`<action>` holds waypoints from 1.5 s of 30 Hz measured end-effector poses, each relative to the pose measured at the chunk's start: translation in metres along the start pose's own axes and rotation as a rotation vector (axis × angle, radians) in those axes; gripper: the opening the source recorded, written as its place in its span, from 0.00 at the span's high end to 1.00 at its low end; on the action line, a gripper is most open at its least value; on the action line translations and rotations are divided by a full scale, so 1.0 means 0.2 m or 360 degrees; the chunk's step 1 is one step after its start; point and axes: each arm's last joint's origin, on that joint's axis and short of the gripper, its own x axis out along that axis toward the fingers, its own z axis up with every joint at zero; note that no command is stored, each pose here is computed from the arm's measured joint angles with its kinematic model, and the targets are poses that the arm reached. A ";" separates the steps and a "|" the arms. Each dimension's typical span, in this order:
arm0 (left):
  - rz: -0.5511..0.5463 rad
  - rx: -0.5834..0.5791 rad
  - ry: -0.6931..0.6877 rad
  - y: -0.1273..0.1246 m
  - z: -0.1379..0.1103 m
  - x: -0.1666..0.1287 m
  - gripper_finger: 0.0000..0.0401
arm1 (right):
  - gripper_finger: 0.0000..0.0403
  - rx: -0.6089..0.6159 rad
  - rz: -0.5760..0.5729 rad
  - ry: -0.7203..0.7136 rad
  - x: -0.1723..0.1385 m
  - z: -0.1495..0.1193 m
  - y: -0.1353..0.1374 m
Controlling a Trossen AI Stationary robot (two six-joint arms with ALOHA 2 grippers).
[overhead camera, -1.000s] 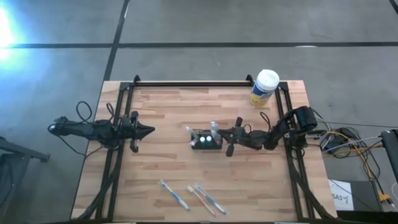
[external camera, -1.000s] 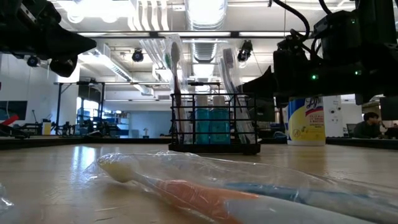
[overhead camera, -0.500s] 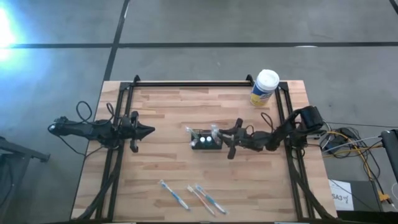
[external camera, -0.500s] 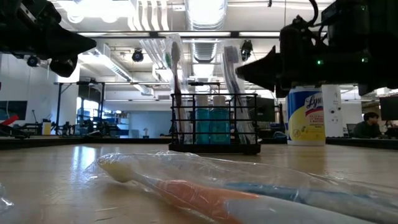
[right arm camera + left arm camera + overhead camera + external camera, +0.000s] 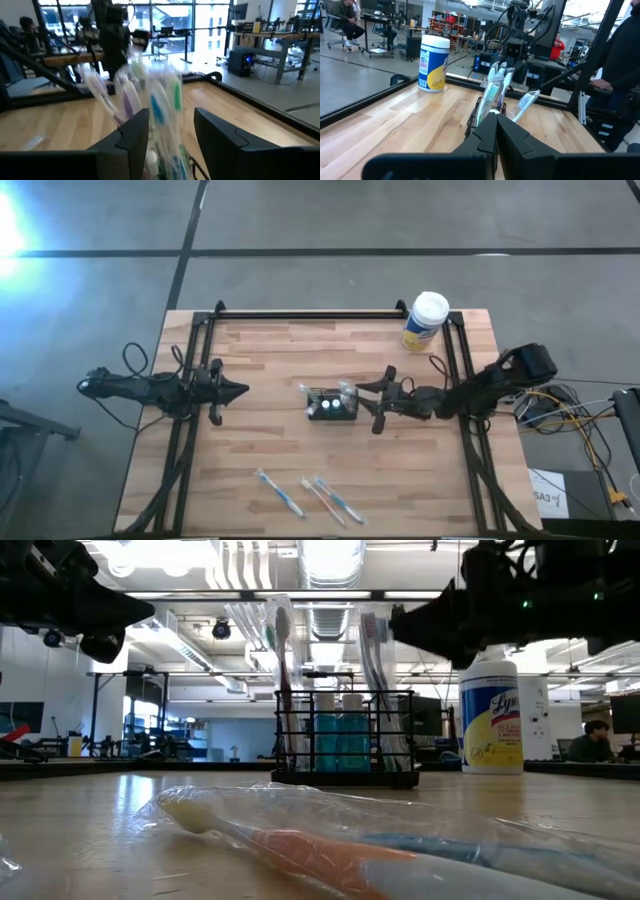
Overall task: Pick & Place toothbrushing station
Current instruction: Put the blue toothbrush into the black organizer
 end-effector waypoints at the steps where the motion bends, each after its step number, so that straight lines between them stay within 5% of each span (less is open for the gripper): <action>1: 0.0001 0.0003 0.0000 0.00 0.00 0.00 0.96 | 0.62 0.0006 0.0010 -0.0010 -0.01 0.02 0.00; 9: -0.0039 -0.0008 0.0009 0.00 0.00 0.00 0.96 | 0.65 -0.0032 0.0175 0.0075 -0.09 0.20 0.12; 21: -0.0042 -0.0023 -0.0001 0.00 0.01 0.00 0.96 | 0.76 0.0098 0.0219 0.1007 -0.08 0.41 0.55; 32: -0.0117 -0.0065 0.0003 -0.01 0.02 -0.01 0.97 | 0.80 0.0312 0.0404 0.1419 0.14 0.21 1.05; 45: -0.0349 -0.0115 0.0059 -0.03 0.02 -0.01 0.97 | 0.69 0.0343 -0.0068 0.1941 0.36 -0.10 1.31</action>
